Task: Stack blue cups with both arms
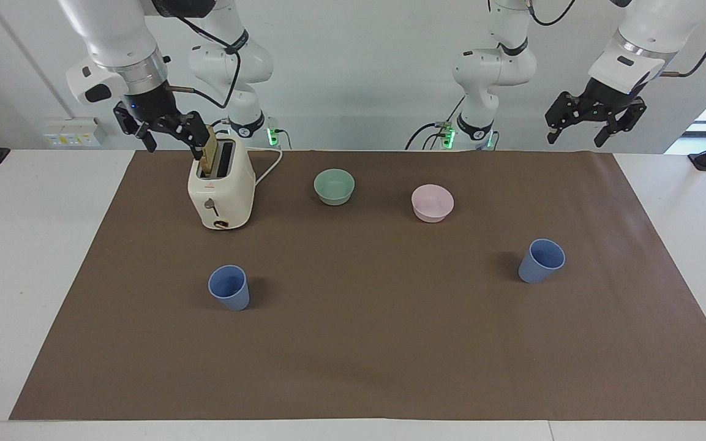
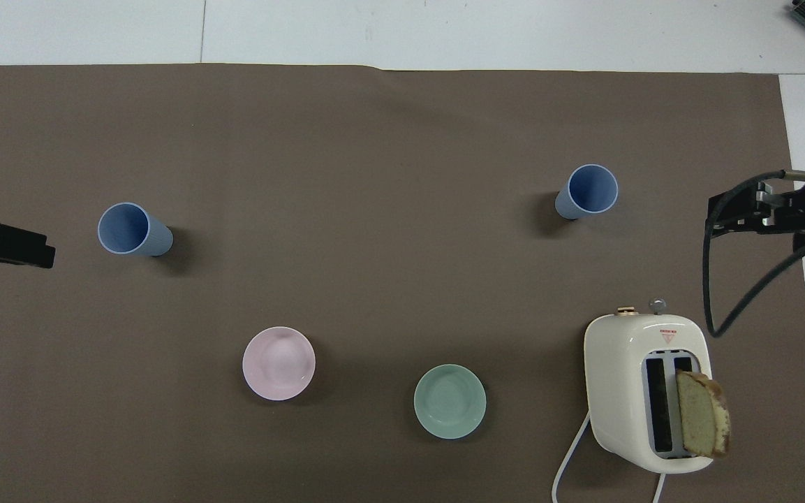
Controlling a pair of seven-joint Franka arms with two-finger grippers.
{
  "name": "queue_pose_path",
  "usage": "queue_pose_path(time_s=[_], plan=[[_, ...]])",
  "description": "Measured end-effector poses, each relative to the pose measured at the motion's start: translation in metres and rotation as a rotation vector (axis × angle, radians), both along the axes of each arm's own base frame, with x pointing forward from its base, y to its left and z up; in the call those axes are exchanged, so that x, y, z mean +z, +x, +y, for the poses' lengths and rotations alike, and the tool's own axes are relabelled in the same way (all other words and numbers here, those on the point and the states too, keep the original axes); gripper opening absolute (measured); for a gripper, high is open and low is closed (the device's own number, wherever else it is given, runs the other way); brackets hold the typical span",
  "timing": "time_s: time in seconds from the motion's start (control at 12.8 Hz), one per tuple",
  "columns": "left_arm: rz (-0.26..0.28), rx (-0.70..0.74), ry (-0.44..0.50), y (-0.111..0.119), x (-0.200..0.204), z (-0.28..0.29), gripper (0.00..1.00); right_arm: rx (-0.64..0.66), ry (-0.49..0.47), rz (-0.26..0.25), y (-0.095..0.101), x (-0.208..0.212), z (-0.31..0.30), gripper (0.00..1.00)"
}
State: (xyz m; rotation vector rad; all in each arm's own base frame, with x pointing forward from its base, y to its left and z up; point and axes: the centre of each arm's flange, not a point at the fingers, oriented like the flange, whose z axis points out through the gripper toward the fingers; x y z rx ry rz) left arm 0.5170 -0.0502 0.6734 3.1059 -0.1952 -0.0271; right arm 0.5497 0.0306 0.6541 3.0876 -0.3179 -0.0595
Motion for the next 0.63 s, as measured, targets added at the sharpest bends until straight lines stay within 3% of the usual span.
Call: queue_pose_path(time_s=[0.63], plan=[[-0.002, -0.005, 0.000, 0.0005, 0.0000, 0.0012, 1.00, -0.001, 0.000, -0.002, 0.0002, 0.0002, -0.0005, 1.00]])
